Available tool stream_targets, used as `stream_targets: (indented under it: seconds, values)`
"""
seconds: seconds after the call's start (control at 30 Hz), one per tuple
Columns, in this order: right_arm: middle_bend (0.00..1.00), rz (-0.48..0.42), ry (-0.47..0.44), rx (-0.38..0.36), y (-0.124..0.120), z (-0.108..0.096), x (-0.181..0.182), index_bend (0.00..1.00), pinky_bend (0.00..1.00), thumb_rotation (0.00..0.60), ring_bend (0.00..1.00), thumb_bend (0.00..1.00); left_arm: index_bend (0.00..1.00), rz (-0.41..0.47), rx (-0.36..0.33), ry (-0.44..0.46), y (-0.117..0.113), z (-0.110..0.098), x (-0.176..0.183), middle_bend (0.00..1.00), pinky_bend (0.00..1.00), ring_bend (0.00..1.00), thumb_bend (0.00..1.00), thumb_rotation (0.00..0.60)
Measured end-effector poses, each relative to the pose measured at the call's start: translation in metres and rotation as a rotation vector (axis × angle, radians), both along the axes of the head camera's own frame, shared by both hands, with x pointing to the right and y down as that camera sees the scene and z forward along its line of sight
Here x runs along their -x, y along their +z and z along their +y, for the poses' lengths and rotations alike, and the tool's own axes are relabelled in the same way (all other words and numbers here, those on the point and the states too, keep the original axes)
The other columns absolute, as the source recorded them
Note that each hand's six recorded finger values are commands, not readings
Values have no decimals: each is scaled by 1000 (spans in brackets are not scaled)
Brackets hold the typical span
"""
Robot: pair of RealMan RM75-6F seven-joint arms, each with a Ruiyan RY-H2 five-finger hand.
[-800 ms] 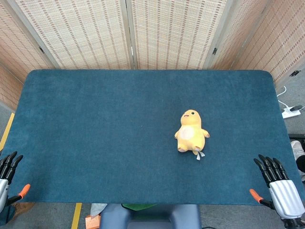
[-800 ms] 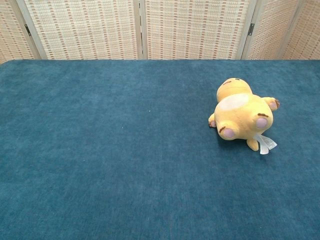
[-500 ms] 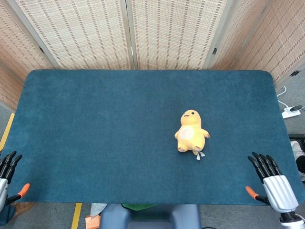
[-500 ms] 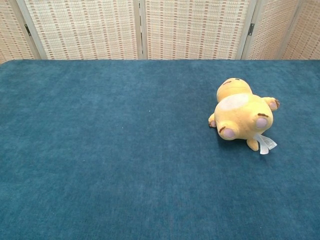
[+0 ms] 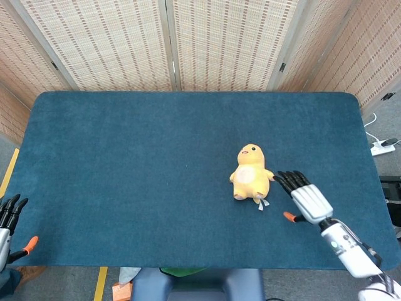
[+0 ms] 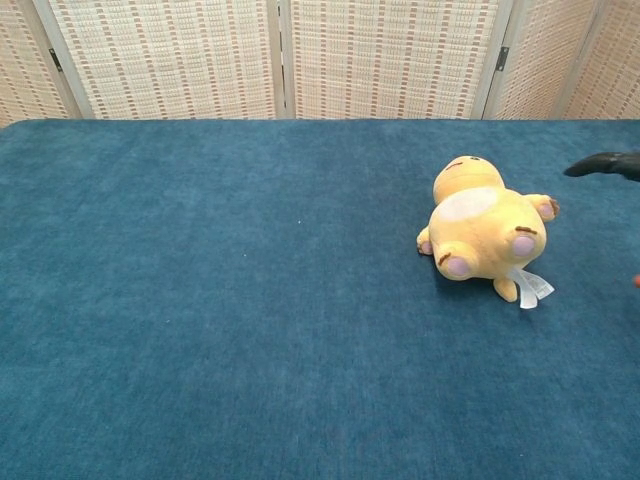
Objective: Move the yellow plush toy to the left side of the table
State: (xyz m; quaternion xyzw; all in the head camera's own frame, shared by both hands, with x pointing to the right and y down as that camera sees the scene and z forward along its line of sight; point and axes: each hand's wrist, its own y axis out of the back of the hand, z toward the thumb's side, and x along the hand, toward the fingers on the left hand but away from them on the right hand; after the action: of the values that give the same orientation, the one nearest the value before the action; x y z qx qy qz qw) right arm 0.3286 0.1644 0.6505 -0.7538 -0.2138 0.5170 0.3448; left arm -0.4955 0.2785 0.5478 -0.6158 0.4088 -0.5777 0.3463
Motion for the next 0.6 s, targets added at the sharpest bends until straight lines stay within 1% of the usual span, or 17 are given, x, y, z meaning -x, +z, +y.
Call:
stream_targets:
  seconds: [0.13, 0.2, 0.23, 0.3, 0.33, 0.37, 0.4, 0.43, 0.47, 0.53, 0.57, 0.6]
  values:
    - [0, -12, -49, 48, 28, -21, 37, 0, 0, 600, 0, 212, 0, -1, 4, -11, 0, -1, 4, 0, 119, 0, 279, 600]
    - [0, -8, -65, 63, 41, -29, 51, 0, 0, 600, 0, 242, 0, -1, 7, -16, 1, 0, 6, 0, 120, 0, 279, 600]
    - [0, -2, -72, 67, 46, -32, 55, 0, 0, 600, 0, 273, 0, -2, 8, -19, 1, 0, 7, 0, 120, 0, 279, 600]
    - [0, 21, -95, 70, 55, -36, 62, 0, 36, 600, 0, 320, 0, -1, 9, -25, 1, 0, 9, 0, 119, 0, 278, 600]
    - [3, 31, -106, 71, 59, -37, 64, 0, 140, 600, 0, 354, 0, -1, 9, -27, 1, 0, 9, 0, 119, 0, 279, 600]
    - [33, 42, -116, 70, 63, -37, 67, 12, 260, 600, 24, 377, 0, -1, 10, -28, 1, 0, 10, 0, 119, 0, 278, 600]
    - [97, 49, -121, 66, 65, -37, 69, 65, 391, 600, 75, 401, 0, -1, 11, -29, 1, 0, 10, 0, 119, 0, 279, 600]
    - [201, 54, -124, 59, 67, -37, 70, 162, 529, 600, 161, 444, 0, -1, 12, -29, 1, 0, 10, 0, 119, 0, 278, 600]
    - [281, 58, -125, 46, 69, -38, 71, 245, 604, 600, 232, 480, 0, -1, 13, -29, 1, 0, 10, 0, 119, 0, 278, 600]
    - [478, 57, -130, 27, 72, -38, 75, 487, 750, 600, 410, 604, 0, -2, 13, -29, 2, -1, 10, 0, 119, 0, 279, 600]
    - [529, 49, -134, 17, 72, -37, 78, 552, 785, 600, 460, 638, 0, -1, 13, -29, 2, -1, 10, 0, 119, 0, 279, 600]
    - [560, 39, -137, 8, 72, -37, 81, 591, 806, 600, 490, 660, 0, -1, 13, -28, 2, -1, 10, 0, 119, 0, 279, 600]
